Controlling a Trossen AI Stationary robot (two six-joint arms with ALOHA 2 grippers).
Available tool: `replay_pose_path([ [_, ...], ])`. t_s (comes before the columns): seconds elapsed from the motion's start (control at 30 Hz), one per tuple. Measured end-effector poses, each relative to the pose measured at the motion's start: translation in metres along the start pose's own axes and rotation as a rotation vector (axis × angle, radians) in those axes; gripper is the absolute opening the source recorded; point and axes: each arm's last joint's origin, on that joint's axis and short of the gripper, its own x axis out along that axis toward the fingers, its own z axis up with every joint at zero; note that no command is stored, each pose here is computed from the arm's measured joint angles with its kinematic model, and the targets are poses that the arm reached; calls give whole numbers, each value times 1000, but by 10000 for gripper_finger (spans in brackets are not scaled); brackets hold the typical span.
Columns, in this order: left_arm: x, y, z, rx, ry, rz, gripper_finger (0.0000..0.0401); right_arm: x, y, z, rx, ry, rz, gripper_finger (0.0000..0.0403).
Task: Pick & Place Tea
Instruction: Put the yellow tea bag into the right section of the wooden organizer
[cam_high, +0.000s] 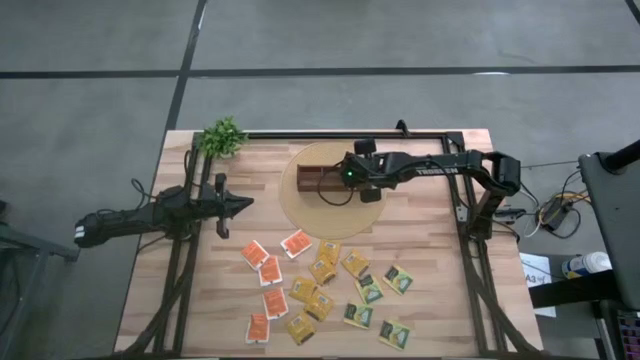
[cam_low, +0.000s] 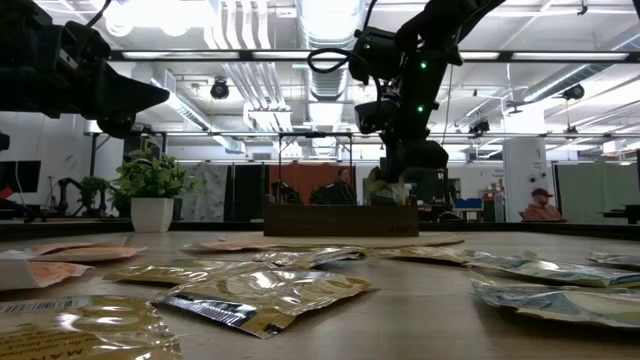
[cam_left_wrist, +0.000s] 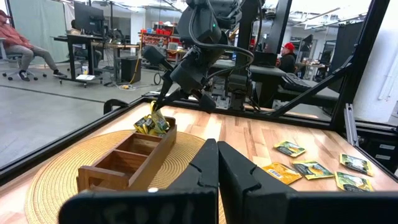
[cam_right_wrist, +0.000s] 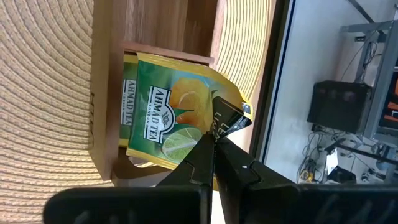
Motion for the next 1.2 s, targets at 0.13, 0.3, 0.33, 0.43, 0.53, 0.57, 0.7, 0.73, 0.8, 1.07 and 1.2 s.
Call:
replay_pose_path([
  [0.13, 0, 0, 0, 0, 0, 0, 0, 2, 3, -3, 14, 23, -13, 9],
  [0.3, 0, 0, 0, 0, 0, 0, 0, 5, 6, -6, 12, 35, -7, 33],
  [0.33, 0, 0, 0, 0, 0, 0, 0, 6, 6, -6, 14, 35, -7, 41],
  [0.43, 0, 0, 0, 0, 0, 0, 0, 6, 7, -7, 15, 39, -6, 65],
  [0.53, 0, 0, 0, 0, 0, 0, 0, 7, 7, -7, 16, 39, -8, 87],
  [0.57, 0, 0, 0, 0, 0, 0, 0, 7, 7, -7, 15, 39, -9, 93],
  [0.7, 0, 0, 0, 0, 0, 0, 0, 7, 6, -7, 8, 48, -30, 110],
  [0.73, 0, 0, 0, 0, 0, 0, 0, 7, 6, -7, 6, 54, -42, 113],
  [0.8, 0, 0, 0, 0, 0, 0, 0, 6, 5, -7, -7, 65, -61, 118],
  [1.07, 0, 0, 0, 0, 0, 0, 0, -12, -10, -6, 7, 59, -155, 128],
  [1.2, 0, 0, 0, 0, 0, 0, 0, -31, -22, -8, 32, 11, -185, 126],
])
